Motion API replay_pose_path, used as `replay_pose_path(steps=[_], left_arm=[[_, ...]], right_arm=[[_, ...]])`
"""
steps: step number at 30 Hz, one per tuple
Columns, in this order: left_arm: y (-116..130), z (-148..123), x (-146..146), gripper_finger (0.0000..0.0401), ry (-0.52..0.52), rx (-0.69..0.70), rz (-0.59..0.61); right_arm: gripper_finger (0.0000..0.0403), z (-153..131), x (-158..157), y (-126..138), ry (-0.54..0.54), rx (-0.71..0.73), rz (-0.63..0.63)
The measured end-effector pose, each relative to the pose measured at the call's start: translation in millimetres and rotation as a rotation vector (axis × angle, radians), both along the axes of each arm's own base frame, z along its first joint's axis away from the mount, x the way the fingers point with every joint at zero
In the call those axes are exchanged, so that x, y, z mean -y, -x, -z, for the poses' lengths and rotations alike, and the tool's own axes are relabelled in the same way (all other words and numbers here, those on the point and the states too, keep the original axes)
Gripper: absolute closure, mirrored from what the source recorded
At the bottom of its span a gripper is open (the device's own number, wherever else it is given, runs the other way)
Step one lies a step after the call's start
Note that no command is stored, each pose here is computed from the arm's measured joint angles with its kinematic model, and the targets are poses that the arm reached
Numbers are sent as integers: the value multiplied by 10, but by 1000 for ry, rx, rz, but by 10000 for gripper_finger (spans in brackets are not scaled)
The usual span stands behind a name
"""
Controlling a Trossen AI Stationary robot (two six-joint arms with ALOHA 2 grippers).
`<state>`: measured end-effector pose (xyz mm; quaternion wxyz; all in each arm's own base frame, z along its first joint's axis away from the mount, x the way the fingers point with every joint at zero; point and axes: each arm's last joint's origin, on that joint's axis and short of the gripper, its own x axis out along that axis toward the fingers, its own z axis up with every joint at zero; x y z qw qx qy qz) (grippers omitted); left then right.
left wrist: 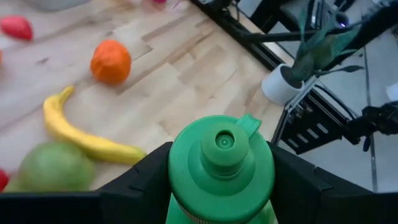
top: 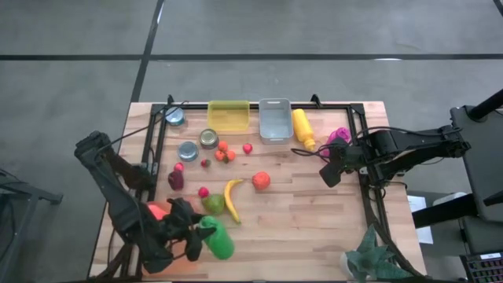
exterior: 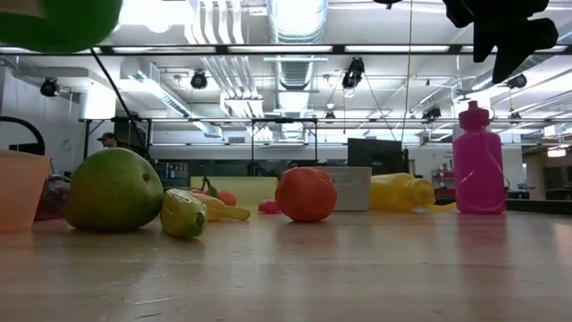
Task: Pick & Place Food Item
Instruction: Put the green tumbler into the orange bin
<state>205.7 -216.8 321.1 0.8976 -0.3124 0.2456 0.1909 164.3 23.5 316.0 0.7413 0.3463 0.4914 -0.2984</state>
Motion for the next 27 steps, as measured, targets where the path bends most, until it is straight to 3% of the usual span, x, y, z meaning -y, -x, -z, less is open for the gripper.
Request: replay_pose_path(steps=[11,27], left_arm=[[128,-10,7,193,107,-43,-72],[298,-282,-67,193,164,-365,56]], right_arm=[[99,0,0,0,0,0,0],[99,0,0,0,0,0,-1]])
